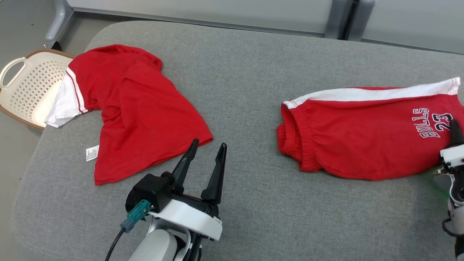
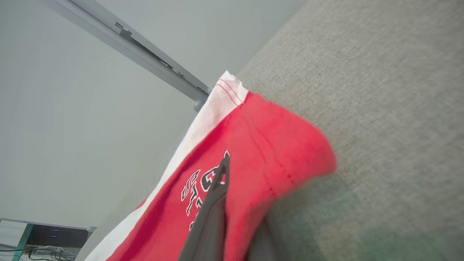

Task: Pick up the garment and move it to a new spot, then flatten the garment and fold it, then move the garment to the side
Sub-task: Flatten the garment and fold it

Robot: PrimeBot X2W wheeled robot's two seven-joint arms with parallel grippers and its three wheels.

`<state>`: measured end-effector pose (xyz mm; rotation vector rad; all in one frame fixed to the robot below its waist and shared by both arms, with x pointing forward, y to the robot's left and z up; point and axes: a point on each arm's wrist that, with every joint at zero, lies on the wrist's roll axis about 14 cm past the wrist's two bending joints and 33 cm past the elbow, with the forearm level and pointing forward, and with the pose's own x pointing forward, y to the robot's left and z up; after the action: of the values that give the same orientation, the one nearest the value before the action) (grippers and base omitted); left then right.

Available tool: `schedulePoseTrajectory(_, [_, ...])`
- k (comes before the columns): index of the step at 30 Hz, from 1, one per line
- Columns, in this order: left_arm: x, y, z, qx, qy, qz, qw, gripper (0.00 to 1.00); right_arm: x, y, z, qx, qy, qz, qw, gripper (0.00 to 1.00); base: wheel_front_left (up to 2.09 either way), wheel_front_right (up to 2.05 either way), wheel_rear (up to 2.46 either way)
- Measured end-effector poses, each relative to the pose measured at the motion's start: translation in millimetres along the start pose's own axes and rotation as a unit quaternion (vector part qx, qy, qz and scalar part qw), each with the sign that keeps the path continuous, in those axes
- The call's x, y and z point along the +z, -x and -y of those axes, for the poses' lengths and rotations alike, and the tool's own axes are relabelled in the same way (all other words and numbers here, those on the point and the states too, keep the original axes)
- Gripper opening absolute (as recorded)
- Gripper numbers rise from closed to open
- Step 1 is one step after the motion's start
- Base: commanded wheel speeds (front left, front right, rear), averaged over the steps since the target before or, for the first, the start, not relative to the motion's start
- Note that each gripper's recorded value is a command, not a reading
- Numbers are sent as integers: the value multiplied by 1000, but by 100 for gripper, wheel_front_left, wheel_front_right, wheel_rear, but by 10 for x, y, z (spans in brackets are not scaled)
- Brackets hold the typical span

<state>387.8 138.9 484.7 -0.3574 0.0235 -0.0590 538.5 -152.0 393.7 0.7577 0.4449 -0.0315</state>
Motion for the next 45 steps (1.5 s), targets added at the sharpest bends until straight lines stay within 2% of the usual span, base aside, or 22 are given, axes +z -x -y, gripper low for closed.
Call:
schedulePoseTrajectory(4, [22, -8, 58, -11, -1, 4, 1000, 100, 157, 139, 144, -12, -13, 32, 999, 0, 0, 0, 0])
schedulePoseTrajectory(8, [36, -8, 129, -22, 0, 6, 1000, 100, 466, 357, 409, -36, -20, 85, 996, 0, 0, 0, 0])
schedulePoseTrajectory(14, [46, -8, 225, -38, 3, 9, 999, 100, 861, 691, 798, -78, 10, 145, 986, 0, 0, 0, 0])
schedulePoseTrajectory(18, [64, -8, 265, -44, 3, 11, 999, 100, 975, 750, 708, -65, 26, 166, 984, 0, 0, 0, 0])
schedulePoseTrajectory(24, [97, 30, 278, -45, 6, 16, 999, 100, 1021, 736, 177, 10, 78, 184, 980, 0, 0, 0, 0])
schedulePoseTrajectory(29, [194, 77, 185, -26, 11, 31, 999, 100, 707, 724, -596, 125, 120, 146, 974, 0, 0, 0, 0])
schedulePoseTrajectory(31, [231, 107, 95, -12, 12, 36, 999, 100, 545, 756, -772, 157, 142, 122, 970, 0, 0, 0, 0])
schedulePoseTrajectory(35, [274, 167, 9, 0, 12, 43, 999, 100, 178, 816, -968, 200, 192, 64, 959, 0, 0, 0, 0])
schedulePoseTrajectory(40, [280, 250, -91, 16, 11, 45, 999, 100, -328, 902, -1031, 236, 282, -12, 930, 0, 0, 0, 0])
schedulePoseTrajectory(45, [248, 303, -133, 24, 14, 41, 999, 100, -598, 934, -1027, 252, 311, -45, 915, 0, 0, 0, 0])
